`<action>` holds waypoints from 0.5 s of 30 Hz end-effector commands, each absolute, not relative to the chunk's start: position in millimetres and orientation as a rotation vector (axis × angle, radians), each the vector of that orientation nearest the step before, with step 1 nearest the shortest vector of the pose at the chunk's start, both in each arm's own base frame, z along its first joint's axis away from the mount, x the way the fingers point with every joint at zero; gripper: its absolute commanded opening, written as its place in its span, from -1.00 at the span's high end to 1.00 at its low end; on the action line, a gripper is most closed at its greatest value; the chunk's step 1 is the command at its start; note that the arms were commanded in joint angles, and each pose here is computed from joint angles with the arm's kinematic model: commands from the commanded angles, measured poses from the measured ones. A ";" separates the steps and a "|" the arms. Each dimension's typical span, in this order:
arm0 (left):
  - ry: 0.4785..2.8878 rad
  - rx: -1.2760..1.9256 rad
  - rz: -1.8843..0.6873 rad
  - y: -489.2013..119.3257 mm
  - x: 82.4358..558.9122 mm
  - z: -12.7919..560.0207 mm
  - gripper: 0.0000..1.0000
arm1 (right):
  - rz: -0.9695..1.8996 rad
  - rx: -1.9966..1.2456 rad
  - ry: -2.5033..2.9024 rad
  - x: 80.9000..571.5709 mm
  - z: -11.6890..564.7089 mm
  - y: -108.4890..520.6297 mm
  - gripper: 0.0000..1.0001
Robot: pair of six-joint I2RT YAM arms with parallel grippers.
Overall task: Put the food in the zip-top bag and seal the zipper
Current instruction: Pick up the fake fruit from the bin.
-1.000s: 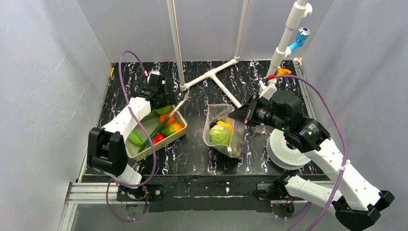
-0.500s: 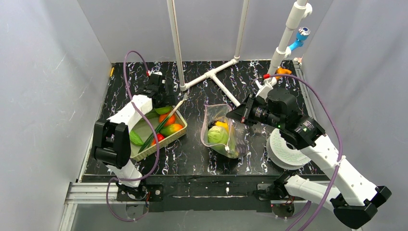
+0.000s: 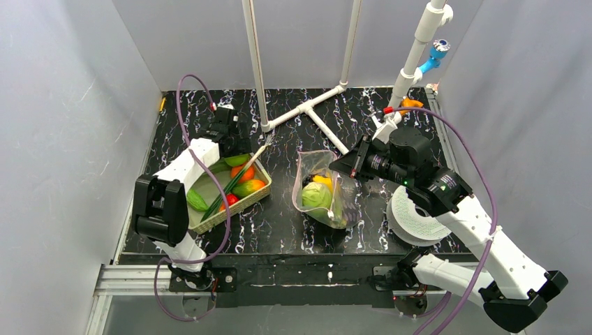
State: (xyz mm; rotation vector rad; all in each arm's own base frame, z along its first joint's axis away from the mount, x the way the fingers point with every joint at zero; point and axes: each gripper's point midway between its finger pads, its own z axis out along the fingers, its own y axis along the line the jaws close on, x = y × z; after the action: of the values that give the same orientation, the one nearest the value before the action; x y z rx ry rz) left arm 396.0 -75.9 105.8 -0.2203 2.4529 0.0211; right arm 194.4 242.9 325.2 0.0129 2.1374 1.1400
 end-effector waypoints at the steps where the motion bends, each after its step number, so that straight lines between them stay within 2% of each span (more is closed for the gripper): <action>1: 2.371 -0.225 0.041 -65.8 388.7 139.7 -0.03 | 1.176 -0.010 2.025 197.4 358.1 241.8 0.97; 6: 2.263 -0.193 0.011 -63.7 382.7 176.5 0.05 | 1.195 -0.017 2.040 198.1 355.4 247.2 0.97; 10: 2.135 -0.055 -0.290 -105.1 376.5 205.4 0.07 | 1.202 -0.016 2.047 200.2 354.5 250.5 0.97; 15: 1.944 0.195 -0.803 -182.0 351.0 253.0 0.02 | 1.194 -0.009 2.056 202.4 353.1 251.4 0.97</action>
State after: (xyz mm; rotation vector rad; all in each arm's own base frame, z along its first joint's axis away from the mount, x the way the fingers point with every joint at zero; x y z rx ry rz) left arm 367.0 -116.7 207.2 -0.0407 2.1228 -0.3846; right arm 195.9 248.8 319.5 0.0048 2.1663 1.1495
